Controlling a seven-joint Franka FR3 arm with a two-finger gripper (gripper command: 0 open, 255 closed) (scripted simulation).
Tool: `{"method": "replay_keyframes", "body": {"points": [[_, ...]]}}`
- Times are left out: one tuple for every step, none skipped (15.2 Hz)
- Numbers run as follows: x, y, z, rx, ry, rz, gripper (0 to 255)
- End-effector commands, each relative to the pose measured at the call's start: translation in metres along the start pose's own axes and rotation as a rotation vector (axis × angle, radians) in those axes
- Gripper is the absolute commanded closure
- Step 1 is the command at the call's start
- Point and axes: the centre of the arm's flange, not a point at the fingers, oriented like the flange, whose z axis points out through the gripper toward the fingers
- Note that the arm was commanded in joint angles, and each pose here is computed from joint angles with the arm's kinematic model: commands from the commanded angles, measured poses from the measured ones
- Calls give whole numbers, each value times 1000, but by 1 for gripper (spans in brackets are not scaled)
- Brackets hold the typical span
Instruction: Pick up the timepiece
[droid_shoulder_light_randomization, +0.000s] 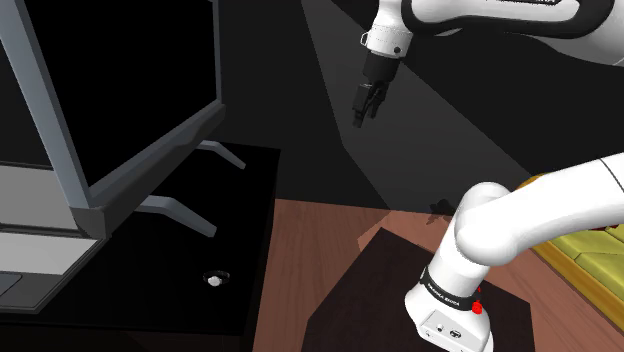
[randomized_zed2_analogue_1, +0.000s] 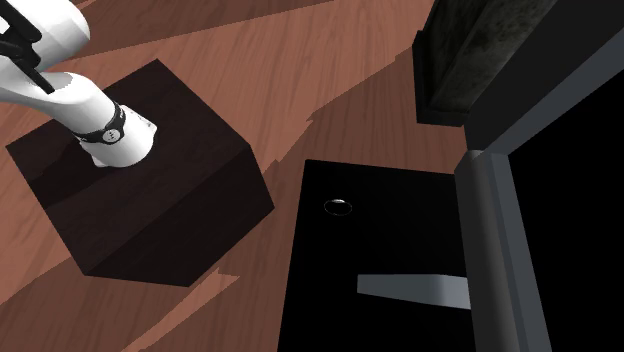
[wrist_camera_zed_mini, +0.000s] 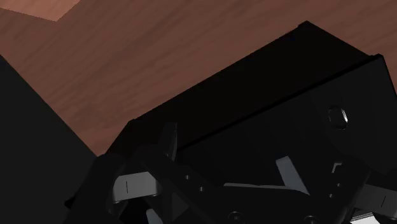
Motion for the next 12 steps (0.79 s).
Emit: {"method": "replay_keyframes", "body": {"points": [[0,0,0,0,0,0,0],[7,-5,10,4,-2,-13,0],[15,-9,20,9,-5,-27,0],[22,-14,30,13,-7,-40,0],[29,-19,40,18,-9,-54,0],[36,-25,49,22,-12,-67,0],[43,-30,59,27,-14,-81,0],[49,-35,69,31,-16,-94,0],[56,-41,79,36,-19,-108,0],[63,-47,89,40,-21,-121,0],[69,-53,99,45,-24,-135,0],[75,-59,108,49,-26,-148,0]]}}
